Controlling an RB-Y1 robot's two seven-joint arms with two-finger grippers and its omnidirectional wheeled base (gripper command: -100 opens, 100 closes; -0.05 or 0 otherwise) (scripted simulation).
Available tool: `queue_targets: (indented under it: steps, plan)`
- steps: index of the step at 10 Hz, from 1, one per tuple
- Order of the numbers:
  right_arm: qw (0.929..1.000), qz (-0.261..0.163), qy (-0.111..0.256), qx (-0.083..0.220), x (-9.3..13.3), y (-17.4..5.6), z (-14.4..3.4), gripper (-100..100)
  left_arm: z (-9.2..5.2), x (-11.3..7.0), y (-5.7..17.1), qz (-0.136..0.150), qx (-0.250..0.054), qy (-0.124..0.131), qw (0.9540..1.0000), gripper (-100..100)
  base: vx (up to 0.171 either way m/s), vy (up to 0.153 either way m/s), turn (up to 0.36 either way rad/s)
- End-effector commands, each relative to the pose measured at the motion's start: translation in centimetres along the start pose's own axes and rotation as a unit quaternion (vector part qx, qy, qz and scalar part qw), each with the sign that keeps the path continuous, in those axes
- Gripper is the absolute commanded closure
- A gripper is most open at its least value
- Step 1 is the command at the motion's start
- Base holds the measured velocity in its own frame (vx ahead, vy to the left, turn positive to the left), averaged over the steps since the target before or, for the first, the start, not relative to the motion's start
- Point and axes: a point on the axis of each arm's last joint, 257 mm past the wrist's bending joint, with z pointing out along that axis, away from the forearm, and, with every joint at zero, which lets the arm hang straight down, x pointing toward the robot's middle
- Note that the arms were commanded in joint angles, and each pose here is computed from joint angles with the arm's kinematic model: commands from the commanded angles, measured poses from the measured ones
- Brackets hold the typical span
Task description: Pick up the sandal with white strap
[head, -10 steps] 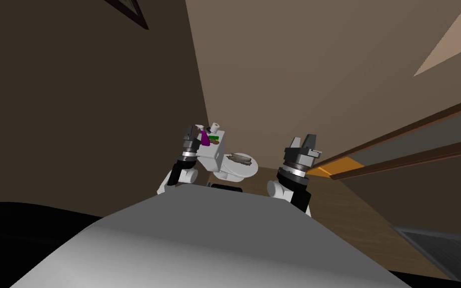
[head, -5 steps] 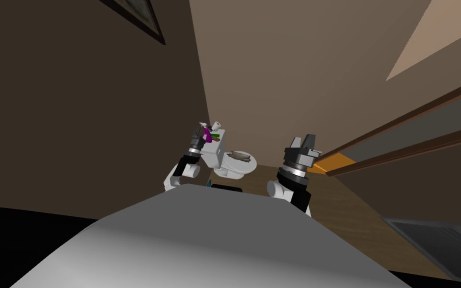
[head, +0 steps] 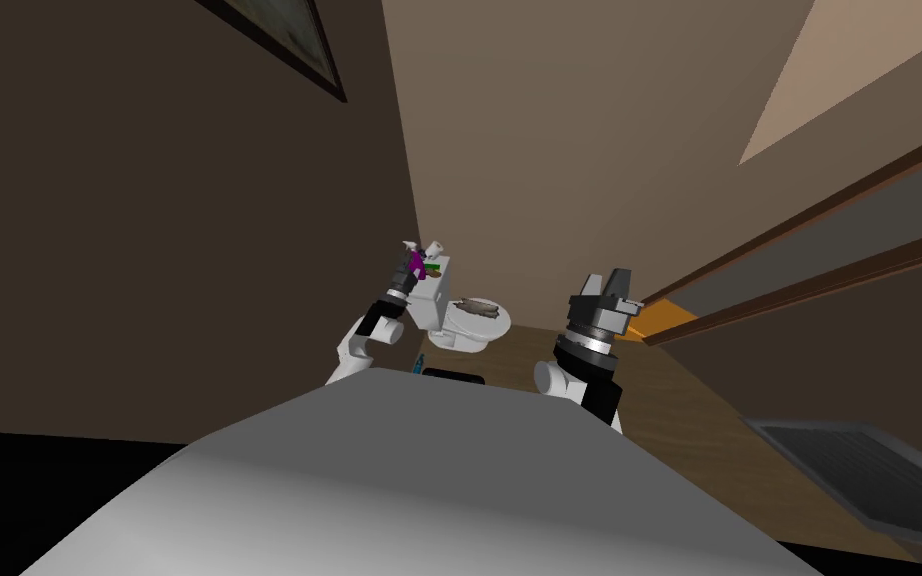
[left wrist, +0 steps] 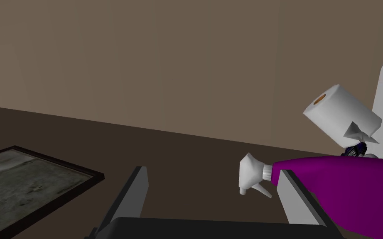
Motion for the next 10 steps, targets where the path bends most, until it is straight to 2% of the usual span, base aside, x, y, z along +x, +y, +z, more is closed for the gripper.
queue_targets:
  steps: [1, 2, 3, 4, 5, 6, 7, 10]
  plan:
    - [1.0, 0.0, 0.0, 0.0, 0.0, 0.0, 0.0, 0, 1.1, 0.5, 2.1, 0.004, -0.028, 0.013, 0.9995, -100, -0.138, -0.006, -0.035]
    - [1.0, 0.0, 0.0, 0.0, 0.0, 0.0, 0.0, 0, 1.4, 0.6, 2.1, 0.004, -0.031, 0.014, 0.9994, -100, -0.118, -0.006, -0.019]
    - [1.0, 0.0, 0.0, 0.0, 0.0, 0.0, 0.0, 0, 2.3, 0.8, 3.6, 0.008, -0.053, 0.024, 0.9983, -100, -0.115, -0.001, -0.038]
    - [1.0, 0.0, 0.0, 0.0, 0.0, 0.0, 0.0, 0, 2.6, 0.9, 3.9, 0.008, -0.058, 0.026, 0.9979, -100, -0.094, -0.004, -0.024]
    - [1.0, 0.0, 0.0, 0.0, 0.0, 0.0, 0.0, 0, 3.2, 0.8, 5.6, 0.013, -0.079, 0.034, 0.9962, -100, -0.121, -0.022, -0.045]
    - [1.0, 0.0, 0.0, 0.0, 0.0, 0.0, 0.0, 0, 3.8, 1.1, 5.7, 0.013, -0.086, 0.037, 0.9955, -100, -0.094, -0.02, -0.018]
    - [1.0, 0.0, 0.0, 0.0, 0.0, 0.0, 0.0, 0, 4.3, 1.0, 7.1, 0.019, -0.106, 0.044, 0.9932, -100, -0.098, -0.019, -0.037]
    - [1.0, 0.0, 0.0, 0.0, 0.0, 0.0, 0.0, 0, 6.0, 1.1, 9.3, 0.027, -0.145, 0.055, 0.9875, -100, -0.091, -0.02, -0.03]
